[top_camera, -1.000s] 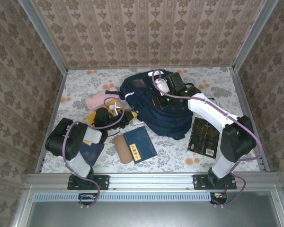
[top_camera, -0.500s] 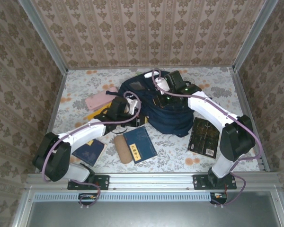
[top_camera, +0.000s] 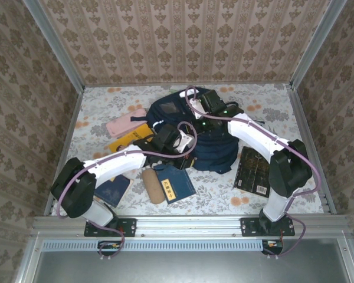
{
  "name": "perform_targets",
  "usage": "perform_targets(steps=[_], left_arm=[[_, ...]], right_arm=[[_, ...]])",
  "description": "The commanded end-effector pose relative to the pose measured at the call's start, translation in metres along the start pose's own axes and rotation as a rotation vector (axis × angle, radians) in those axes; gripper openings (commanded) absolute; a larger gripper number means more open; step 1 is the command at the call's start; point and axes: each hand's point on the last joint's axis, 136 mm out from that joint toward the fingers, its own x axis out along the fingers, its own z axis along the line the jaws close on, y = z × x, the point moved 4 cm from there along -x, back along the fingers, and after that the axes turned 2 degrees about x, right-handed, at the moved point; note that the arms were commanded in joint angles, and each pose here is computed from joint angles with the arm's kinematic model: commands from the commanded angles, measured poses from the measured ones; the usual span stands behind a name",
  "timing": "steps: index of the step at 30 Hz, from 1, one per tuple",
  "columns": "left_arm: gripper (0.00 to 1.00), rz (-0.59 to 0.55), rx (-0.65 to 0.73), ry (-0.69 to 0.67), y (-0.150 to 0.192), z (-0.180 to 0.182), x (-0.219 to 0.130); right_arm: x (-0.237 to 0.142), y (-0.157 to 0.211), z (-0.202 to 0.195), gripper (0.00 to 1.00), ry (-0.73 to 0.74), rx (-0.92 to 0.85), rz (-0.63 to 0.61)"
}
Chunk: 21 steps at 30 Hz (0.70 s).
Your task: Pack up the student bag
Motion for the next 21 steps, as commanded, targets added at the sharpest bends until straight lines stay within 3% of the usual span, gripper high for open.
perform_targets(steps=[1,9,17,21], left_arm=[[0.0,0.032,0.109,0.002,-0.006,-0.018,0.002],[0.0,0.012,0.168,-0.046,-0.016,-0.025,0.005],[0.0,-0.012,0.193,-0.189,-0.008,-0.007,-0.015],[0.0,0.001,0.194,-0.282,-0.007,0.007,-0.024]], right_arm=[[0.0,-0.025,0.012,0.0,-0.052,0.11,-0.071],[0.025,-0.033,0.015,0.0,-0.097,0.383,0.026],[0.033,-0.072,0.017,0.0,-0.267,0.83,-0.119],[0.036,-0.082,0.019,0.0,-0.234,0.99,-0.116]])
